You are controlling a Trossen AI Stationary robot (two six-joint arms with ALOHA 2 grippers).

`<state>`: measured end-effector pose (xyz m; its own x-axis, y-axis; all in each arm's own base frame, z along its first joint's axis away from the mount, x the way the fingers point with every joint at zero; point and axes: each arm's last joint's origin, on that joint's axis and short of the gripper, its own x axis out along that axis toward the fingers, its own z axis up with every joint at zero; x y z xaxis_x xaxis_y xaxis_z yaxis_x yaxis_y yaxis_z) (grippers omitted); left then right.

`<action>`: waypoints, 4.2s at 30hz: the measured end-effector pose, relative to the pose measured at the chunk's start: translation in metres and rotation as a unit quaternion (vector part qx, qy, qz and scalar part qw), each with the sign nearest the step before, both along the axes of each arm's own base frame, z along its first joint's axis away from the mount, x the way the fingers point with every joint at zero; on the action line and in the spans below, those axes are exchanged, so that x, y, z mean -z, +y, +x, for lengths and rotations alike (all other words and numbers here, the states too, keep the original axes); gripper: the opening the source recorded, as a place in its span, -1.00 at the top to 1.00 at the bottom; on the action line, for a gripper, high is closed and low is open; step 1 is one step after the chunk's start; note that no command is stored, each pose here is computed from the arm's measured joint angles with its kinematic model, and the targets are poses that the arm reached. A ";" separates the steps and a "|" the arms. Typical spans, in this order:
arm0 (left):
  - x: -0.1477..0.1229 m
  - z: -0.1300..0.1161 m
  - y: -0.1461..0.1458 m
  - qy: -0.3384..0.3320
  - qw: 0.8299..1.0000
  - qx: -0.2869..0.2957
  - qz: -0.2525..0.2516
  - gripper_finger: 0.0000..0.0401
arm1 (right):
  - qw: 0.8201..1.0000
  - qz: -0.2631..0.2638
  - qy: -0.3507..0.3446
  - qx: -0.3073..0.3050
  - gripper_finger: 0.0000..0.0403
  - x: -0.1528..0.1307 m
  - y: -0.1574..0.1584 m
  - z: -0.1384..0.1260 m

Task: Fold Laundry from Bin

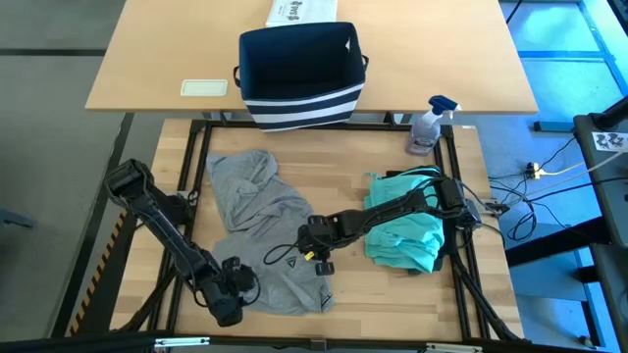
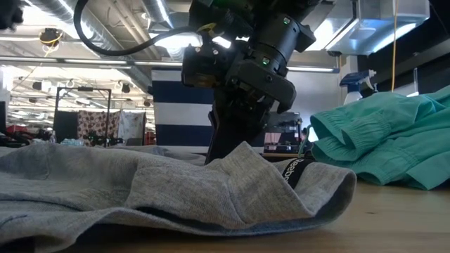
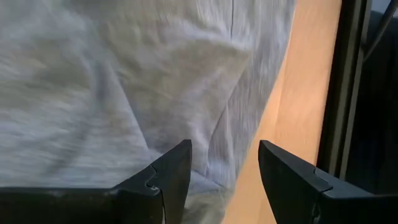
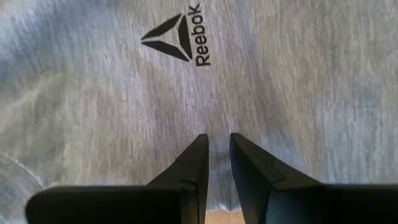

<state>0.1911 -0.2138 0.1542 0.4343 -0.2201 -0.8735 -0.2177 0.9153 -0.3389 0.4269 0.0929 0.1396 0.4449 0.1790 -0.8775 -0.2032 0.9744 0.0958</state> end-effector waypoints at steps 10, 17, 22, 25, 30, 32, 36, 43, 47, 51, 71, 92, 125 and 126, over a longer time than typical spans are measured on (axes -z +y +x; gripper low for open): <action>-0.019 -0.015 -0.010 0.059 0.997 -0.041 0.035 0.11 | 1.000 0.000 0.003 0.000 0.67 0.000 0.000 0.000; -0.021 -0.021 -0.017 0.009 0.996 -0.084 0.039 0.11 | 1.000 0.000 0.005 0.000 0.67 0.000 0.000 -0.001; -0.017 -0.020 -0.020 -0.003 0.995 -0.097 0.039 0.11 | 1.000 0.000 0.005 0.000 0.67 0.000 0.000 -0.001; -0.008 -0.020 -0.022 0.018 0.995 -0.091 0.046 0.11 | 1.000 0.000 0.005 0.000 0.67 0.000 0.000 -0.001; 0.002 -0.020 -0.025 0.043 0.994 -0.085 0.048 0.11 | 1.000 0.002 0.006 0.000 0.67 0.000 0.000 -0.001; 0.002 -0.020 -0.025 0.042 0.994 -0.092 0.047 0.11 | 1.000 0.002 0.006 -0.001 0.67 0.000 0.000 -0.001; 0.002 -0.020 -0.025 0.038 0.993 -0.095 0.051 0.11 | 1.000 0.003 0.006 -0.001 0.67 0.000 0.000 -0.001; 0.002 -0.020 -0.023 0.032 0.993 -0.102 0.059 0.11 | 1.000 0.003 0.006 -0.001 0.67 0.000 0.000 -0.001; 0.008 -0.019 -0.023 0.035 0.991 -0.102 0.075 0.11 | 1.000 0.002 0.006 -0.001 0.67 0.000 0.000 -0.001; 0.015 -0.019 -0.025 0.052 0.991 -0.098 0.079 0.11 | 1.000 0.001 0.011 -0.002 0.67 0.001 0.000 -0.002; 0.016 -0.022 -0.025 0.093 0.990 -0.083 0.068 0.48 | 1.000 -0.001 0.012 -0.005 0.67 0.001 0.000 -0.002; -0.027 -0.010 -0.048 0.112 0.993 -0.018 0.043 0.99 | 1.000 -0.005 0.016 -0.012 0.67 0.001 0.000 -0.003; -0.030 0.001 -0.035 0.161 0.986 -0.036 0.039 0.40 | 0.995 -0.056 -0.065 -0.046 0.67 -0.051 0.013 -0.014; -0.032 0.002 -0.033 0.169 0.984 -0.040 0.049 0.41 | 0.995 -0.057 -0.065 -0.047 0.67 -0.051 0.013 -0.014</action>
<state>0.1931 -0.2466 0.1858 0.1289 -0.1052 -0.9861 -0.3760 0.9149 -0.1467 0.4132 0.1056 0.1910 0.5427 0.1285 -0.8300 -0.2976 0.9536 -0.0469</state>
